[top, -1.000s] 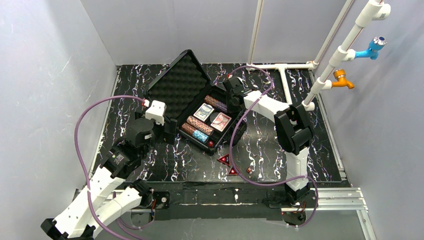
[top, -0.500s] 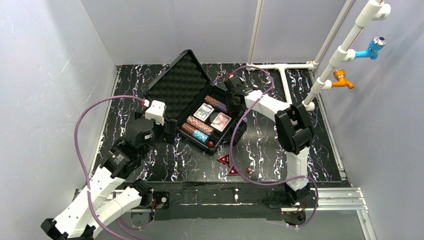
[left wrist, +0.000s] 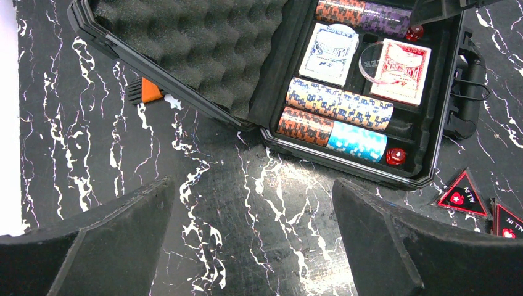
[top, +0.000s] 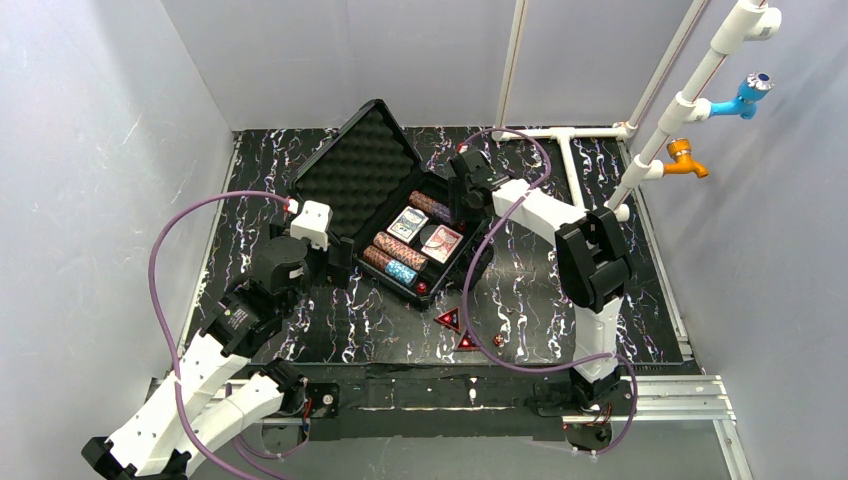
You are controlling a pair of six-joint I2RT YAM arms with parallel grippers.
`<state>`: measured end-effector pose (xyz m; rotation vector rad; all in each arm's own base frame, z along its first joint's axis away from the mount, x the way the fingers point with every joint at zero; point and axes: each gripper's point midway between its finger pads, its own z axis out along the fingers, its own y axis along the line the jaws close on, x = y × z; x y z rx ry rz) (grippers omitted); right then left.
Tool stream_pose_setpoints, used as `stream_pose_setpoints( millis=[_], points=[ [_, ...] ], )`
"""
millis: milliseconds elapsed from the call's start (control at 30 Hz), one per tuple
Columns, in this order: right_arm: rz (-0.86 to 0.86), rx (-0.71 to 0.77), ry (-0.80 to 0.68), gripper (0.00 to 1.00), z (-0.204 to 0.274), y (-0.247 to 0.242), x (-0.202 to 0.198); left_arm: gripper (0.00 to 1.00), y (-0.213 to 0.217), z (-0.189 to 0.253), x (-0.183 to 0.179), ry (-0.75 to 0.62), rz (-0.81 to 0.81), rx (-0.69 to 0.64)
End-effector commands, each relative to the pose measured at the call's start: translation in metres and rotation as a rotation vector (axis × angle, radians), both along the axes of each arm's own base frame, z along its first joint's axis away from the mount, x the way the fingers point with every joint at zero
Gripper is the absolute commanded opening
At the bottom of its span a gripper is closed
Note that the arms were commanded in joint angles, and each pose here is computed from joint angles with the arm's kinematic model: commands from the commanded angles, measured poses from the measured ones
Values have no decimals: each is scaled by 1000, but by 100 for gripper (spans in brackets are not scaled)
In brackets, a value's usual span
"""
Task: Pack up texas hold em set
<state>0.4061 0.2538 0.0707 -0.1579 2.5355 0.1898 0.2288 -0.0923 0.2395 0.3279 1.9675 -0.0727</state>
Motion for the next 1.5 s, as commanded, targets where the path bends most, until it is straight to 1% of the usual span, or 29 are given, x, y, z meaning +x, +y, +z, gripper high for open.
stream_pose_setpoints(
  millis=[0, 67, 133, 233, 333, 367, 567, 800, 867, 967, 1100, 1200, 1300, 1467],
  points=[
    [15, 76, -120, 57, 53, 10, 13, 99, 4, 1, 1, -10, 16, 11],
    [14, 80, -130, 60, 59, 9, 12, 99, 4, 1, 1, -9, 16, 11],
    [15, 82, -140, 66, 65, 7, 10, 99, 5, 1, 1, -10, 16, 12],
    [21, 91, -163, 79, 76, 4, 6, 99, 4, 1, 1, -9, 13, 9],
    [24, 104, -197, 96, 87, 0, 1, 99, 4, 1, 1, -9, 13, 8],
    [27, 111, -216, 98, 94, -2, 0, 99, 4, 1, 1, -9, 12, 9],
    [36, 115, -268, 98, 115, -13, -12, 99, 2, 0, 1, -4, 6, 9],
    [-39, 115, -321, 98, 125, -45, -33, 99, 1, 0, 1, 0, 2, 9],
    [-65, 137, -319, 98, 126, -53, -40, 99, 1, 0, 1, 1, 0, 8],
    [-44, 191, -264, 98, 123, -55, -54, 99, 0, 0, 1, 1, -4, 5],
    [-11, 215, -163, 98, 111, -55, -80, 99, -1, 1, 0, -2, -9, 0],
    [-34, 153, -45, 98, 93, -68, -102, 99, -1, 3, -1, -5, -9, -5],
    [-55, 94, 27, 98, 78, -83, -120, 99, 0, 4, -1, -9, -11, -8],
    [24, 107, 44, 98, 74, -83, -145, 99, -1, 5, -2, -12, -13, -14]
  ],
)
